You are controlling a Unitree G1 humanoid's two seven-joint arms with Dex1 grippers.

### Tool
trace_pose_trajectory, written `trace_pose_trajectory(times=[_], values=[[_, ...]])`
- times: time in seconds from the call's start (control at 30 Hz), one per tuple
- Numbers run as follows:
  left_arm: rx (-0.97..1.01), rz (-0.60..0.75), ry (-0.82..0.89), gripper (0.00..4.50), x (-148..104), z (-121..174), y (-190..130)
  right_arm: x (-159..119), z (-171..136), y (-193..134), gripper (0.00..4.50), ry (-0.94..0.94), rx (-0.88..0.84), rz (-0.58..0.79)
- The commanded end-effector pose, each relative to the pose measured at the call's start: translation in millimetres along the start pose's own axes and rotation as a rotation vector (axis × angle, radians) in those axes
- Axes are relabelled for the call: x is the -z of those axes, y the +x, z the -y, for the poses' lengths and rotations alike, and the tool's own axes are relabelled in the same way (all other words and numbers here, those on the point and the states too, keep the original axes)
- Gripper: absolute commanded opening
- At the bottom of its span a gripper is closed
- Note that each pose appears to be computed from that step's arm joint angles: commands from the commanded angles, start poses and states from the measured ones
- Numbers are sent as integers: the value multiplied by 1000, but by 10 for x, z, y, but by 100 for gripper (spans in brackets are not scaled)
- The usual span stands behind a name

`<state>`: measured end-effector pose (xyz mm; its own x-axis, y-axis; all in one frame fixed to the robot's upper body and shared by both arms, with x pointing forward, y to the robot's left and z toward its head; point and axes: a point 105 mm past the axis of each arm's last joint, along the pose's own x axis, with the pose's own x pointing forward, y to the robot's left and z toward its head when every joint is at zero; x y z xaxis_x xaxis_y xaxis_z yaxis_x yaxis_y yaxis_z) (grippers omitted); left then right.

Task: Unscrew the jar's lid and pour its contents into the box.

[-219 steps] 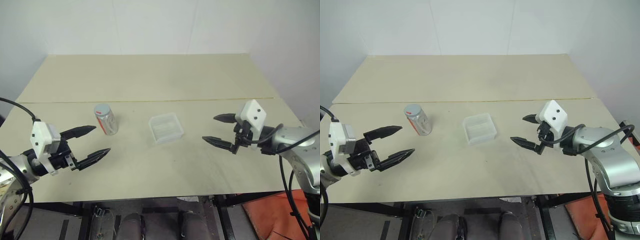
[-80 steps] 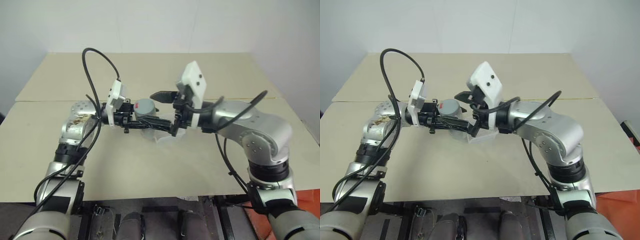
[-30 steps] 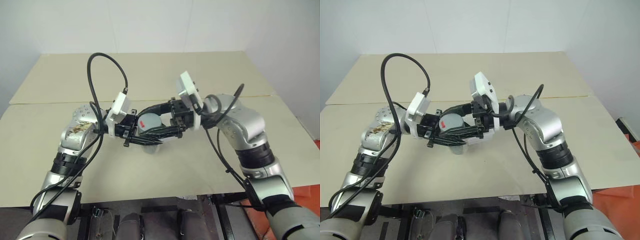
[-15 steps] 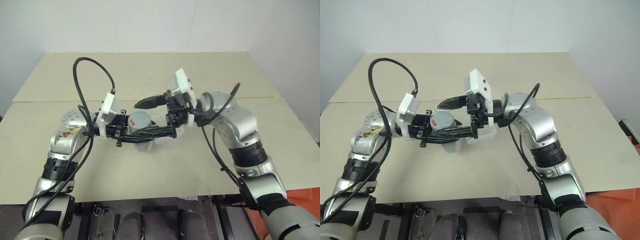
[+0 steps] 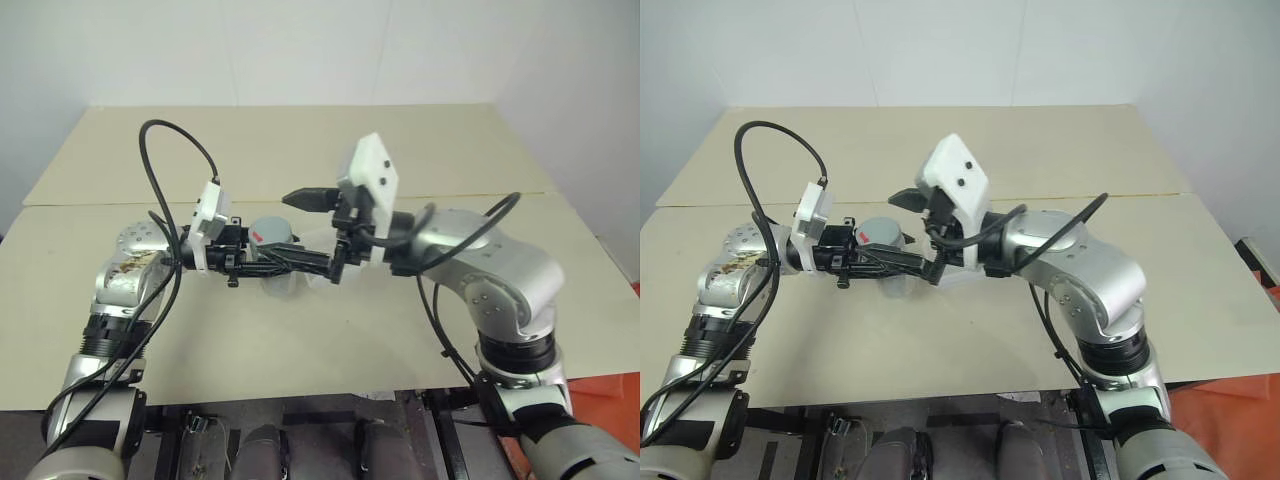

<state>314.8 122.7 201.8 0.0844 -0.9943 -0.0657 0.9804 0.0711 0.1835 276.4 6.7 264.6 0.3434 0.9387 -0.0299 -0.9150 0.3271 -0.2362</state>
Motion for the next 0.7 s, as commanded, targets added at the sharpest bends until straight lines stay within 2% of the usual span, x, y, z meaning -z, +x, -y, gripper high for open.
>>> trace_pose_trajectory(times=[0.03, 0.4, 0.7], values=[[-5, 18, 42, 227, -120, -12, -3, -33, 6, 72, 449, -40, 78, -40], [-20, 13, 49, 227, -139, 10, -47, 76, 96, 245, 449, 1, 160, -75], [-29, 10, 59, 227, -154, 23, -106, 110, 287, 70, 449, 28, 233, -71]])
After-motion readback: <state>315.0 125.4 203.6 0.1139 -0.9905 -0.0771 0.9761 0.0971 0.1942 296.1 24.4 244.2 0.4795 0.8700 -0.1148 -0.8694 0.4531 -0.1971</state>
